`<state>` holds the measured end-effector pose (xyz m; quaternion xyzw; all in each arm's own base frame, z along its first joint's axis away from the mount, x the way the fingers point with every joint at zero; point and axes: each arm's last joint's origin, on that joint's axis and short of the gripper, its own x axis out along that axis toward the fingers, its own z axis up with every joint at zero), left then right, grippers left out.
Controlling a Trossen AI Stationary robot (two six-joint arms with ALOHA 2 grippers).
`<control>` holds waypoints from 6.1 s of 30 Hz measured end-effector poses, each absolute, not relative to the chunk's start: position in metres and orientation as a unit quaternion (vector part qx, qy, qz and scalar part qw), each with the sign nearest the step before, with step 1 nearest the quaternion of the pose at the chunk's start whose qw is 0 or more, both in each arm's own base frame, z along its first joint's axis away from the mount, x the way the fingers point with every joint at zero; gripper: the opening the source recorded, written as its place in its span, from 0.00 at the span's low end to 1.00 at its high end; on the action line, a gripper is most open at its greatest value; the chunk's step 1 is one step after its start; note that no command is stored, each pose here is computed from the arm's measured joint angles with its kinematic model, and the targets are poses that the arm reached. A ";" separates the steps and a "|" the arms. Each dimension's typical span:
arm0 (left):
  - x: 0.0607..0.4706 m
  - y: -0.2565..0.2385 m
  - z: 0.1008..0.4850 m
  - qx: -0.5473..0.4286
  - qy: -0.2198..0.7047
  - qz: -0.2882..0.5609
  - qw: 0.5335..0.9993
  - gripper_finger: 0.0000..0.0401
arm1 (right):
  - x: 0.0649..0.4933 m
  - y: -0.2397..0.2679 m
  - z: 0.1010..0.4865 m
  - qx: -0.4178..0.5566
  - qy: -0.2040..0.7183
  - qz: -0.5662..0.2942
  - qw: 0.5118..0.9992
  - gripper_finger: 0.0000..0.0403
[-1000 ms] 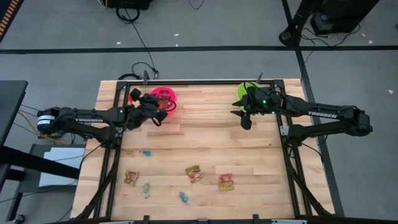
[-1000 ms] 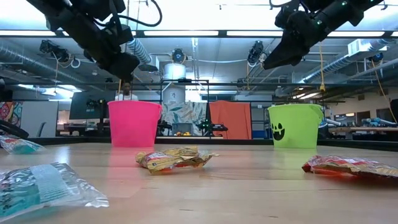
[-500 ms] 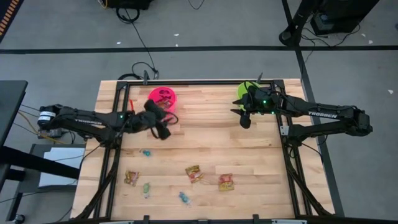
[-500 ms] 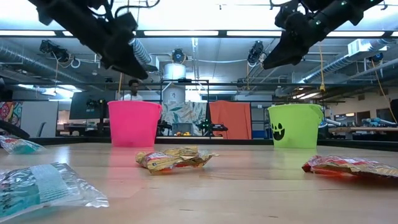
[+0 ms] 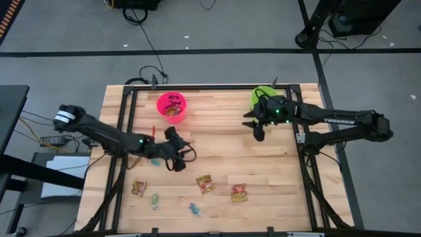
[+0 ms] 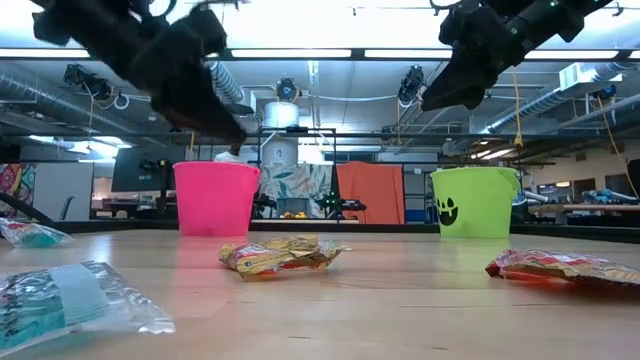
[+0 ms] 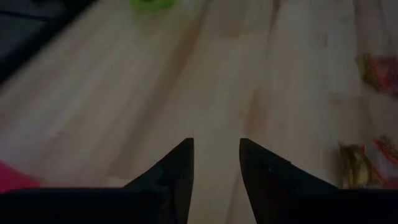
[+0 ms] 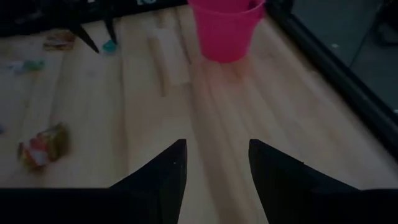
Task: Sort candy by brand, put in halloween buckets
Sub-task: Put the gold red candy into the pink bucket
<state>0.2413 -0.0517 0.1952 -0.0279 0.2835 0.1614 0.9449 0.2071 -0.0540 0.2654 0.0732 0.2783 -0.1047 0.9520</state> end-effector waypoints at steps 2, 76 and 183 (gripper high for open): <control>0.248 -0.057 0.183 -0.029 0.296 0.153 0.942 0.34 | 0.211 -0.048 0.263 0.079 0.282 -0.092 0.952 0.46; 0.279 -0.106 0.142 -0.131 0.260 -0.001 0.957 0.34 | 0.237 0.173 0.127 0.151 0.460 -0.004 0.875 0.45; 0.134 -0.048 0.270 0.029 0.119 0.337 0.934 0.34 | 0.492 -0.237 0.221 0.155 0.161 0.118 0.968 0.01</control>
